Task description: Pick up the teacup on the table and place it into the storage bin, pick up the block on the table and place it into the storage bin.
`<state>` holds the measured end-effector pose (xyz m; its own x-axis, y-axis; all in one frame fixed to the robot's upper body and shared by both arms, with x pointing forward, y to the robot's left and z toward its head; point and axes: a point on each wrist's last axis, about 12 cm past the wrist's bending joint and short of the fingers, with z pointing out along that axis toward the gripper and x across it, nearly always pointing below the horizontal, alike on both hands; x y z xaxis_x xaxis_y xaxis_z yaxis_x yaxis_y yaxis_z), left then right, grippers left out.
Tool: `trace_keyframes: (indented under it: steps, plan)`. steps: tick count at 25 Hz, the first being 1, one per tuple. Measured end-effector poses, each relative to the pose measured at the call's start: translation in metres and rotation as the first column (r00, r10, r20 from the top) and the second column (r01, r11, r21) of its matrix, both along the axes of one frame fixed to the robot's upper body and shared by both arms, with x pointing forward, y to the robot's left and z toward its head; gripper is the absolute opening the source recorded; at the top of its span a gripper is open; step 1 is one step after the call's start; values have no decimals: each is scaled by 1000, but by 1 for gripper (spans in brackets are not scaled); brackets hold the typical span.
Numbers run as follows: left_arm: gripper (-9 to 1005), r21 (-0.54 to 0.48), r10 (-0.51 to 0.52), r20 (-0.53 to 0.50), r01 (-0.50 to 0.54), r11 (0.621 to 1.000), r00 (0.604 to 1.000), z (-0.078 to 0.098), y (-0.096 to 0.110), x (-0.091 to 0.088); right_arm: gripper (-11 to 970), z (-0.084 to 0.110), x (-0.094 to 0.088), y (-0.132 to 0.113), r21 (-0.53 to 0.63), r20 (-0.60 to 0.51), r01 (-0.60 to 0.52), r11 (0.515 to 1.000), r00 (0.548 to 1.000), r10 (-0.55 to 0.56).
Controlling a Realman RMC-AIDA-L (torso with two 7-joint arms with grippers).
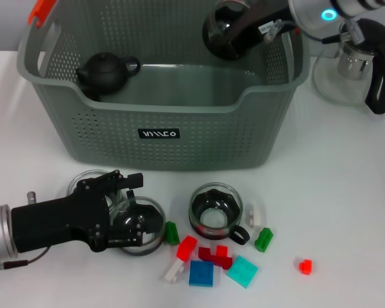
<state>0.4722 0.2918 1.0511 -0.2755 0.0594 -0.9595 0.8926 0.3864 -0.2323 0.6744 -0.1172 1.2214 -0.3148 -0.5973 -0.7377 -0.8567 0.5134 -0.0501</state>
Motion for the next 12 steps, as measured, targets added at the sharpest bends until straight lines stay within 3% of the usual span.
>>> trace_keyframes:
  steps: [12]
  plan:
    - [934, 0, 7, 7, -7, 1000, 1000, 2, 2, 3, 65, -30, 7, 8, -51, 21, 36, 998, 999, -35]
